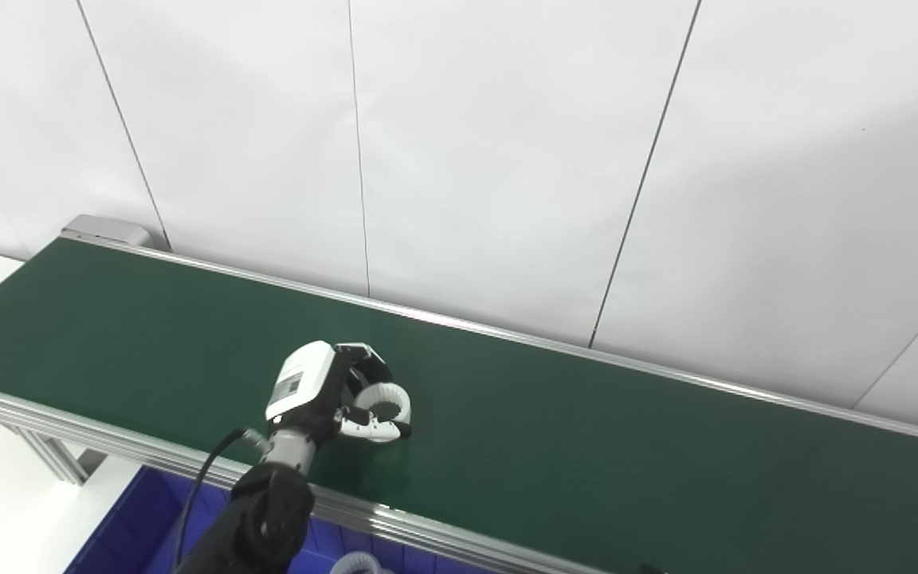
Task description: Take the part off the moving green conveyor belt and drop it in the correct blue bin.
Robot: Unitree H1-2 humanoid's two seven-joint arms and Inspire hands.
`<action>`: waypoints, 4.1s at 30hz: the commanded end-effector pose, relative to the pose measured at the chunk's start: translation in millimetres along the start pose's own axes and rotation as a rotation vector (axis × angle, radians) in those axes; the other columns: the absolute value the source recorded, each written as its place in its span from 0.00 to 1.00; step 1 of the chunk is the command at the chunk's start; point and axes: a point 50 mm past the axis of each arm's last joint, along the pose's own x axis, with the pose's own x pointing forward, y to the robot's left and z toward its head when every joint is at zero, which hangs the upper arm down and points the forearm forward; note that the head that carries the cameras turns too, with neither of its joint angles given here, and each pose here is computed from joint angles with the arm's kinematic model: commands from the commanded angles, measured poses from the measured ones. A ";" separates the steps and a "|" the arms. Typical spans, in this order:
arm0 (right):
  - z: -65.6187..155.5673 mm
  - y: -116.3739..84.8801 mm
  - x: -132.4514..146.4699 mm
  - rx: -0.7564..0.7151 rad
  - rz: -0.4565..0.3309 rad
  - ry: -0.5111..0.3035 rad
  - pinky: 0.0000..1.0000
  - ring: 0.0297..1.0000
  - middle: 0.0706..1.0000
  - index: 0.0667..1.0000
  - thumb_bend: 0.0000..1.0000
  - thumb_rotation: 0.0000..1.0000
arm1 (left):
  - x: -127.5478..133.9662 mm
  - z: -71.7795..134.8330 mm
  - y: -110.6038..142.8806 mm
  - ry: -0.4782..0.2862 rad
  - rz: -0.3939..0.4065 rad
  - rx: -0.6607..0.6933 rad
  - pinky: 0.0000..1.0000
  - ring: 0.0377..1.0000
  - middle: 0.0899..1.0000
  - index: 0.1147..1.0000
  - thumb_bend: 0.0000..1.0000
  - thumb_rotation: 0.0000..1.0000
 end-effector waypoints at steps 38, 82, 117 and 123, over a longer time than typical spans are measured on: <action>42.4 15.7 4.9 -0.004 -0.040 -0.087 0.72 0.81 0.85 0.87 0.73 0.51 | -107.7 12.2 15.2 -0.315 -0.034 -0.462 0.29 0.37 0.42 0.45 0.49 0.00; 52.9 8.1 9.6 -0.010 -0.037 -0.075 0.72 0.80 0.84 0.87 0.74 0.52 | -160.5 -38.6 -15.1 -0.177 -0.350 -0.417 0.82 0.90 0.95 0.95 0.96 0.57; 46.2 12.5 8.5 0.001 -0.030 -0.058 0.72 0.80 0.84 0.86 0.75 0.53 | -144.6 -1.9 -16.0 -0.201 -0.217 -0.771 0.73 0.72 0.77 0.83 0.95 0.53; 46.9 12.7 8.6 -0.003 -0.030 -0.061 0.72 0.80 0.84 0.87 0.75 0.53 | -144.0 -3.2 -15.6 -0.206 -0.219 -0.793 0.74 0.73 0.76 0.83 0.96 0.53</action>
